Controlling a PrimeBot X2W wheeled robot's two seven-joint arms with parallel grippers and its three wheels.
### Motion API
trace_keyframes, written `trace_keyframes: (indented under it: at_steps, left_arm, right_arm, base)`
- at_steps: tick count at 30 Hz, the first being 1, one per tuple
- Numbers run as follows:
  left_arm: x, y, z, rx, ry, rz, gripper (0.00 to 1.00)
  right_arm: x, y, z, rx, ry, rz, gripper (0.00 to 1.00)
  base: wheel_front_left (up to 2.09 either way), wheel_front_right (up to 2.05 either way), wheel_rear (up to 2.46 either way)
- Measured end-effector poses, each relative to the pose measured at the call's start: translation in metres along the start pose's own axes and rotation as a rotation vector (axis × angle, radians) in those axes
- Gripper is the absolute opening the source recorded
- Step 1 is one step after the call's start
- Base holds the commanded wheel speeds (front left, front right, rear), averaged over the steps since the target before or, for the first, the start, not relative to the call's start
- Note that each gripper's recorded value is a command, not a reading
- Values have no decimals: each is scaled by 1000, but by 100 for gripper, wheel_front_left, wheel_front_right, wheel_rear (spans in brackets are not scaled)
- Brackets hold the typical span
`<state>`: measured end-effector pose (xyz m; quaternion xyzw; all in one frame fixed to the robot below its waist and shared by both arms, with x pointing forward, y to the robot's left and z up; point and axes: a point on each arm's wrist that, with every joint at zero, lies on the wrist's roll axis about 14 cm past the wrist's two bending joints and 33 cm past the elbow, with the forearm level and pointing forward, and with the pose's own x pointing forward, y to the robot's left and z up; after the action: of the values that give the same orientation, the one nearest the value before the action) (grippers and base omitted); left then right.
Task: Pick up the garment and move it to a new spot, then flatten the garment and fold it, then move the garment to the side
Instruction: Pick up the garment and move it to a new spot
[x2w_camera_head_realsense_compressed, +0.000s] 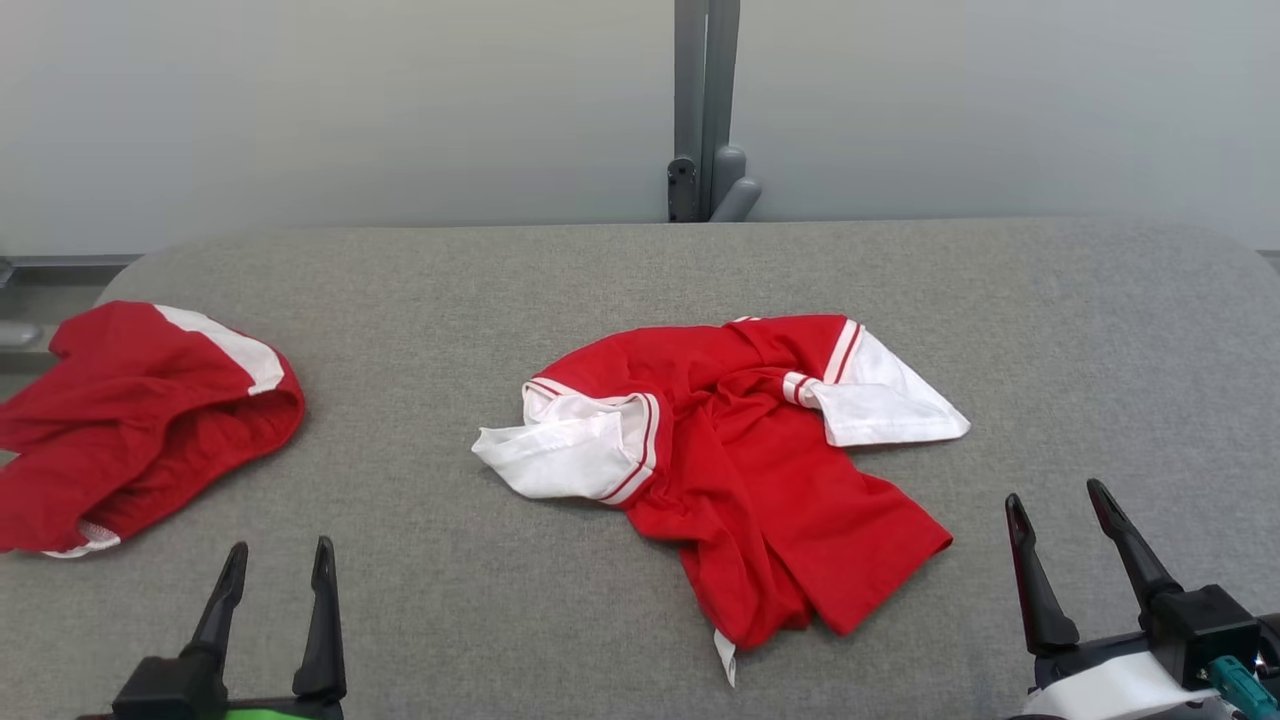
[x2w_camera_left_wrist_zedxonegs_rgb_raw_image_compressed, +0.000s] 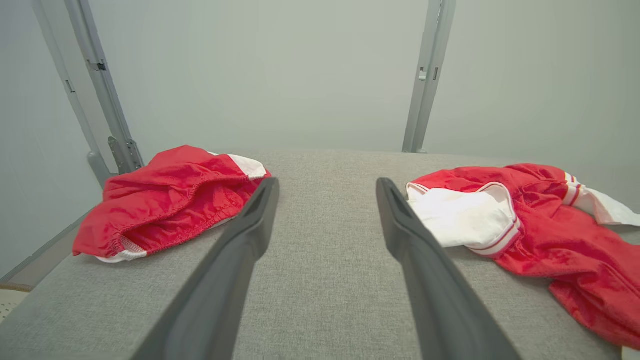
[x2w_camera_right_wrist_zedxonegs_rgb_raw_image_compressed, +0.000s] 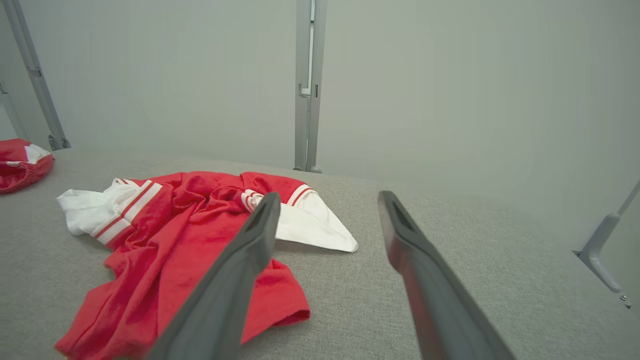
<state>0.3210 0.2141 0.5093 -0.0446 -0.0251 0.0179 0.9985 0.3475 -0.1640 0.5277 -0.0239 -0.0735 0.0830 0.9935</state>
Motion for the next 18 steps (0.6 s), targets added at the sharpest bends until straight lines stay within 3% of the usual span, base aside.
trace_keyframes:
  at_steps: [12, 18]
  left_arm:
    - [-19, -18, -16, -65, 24, -109, 100]
    - [-15, -20, -24, -49, 45, -129, 100]
  right_arm:
    - [-30, -21, -21, -11, 77, -86, 100]
    - [-41, -32, -23, -5, 87, -135, 100]
  base:
    - [0, 0, 0]
    - [0, 0, 0]
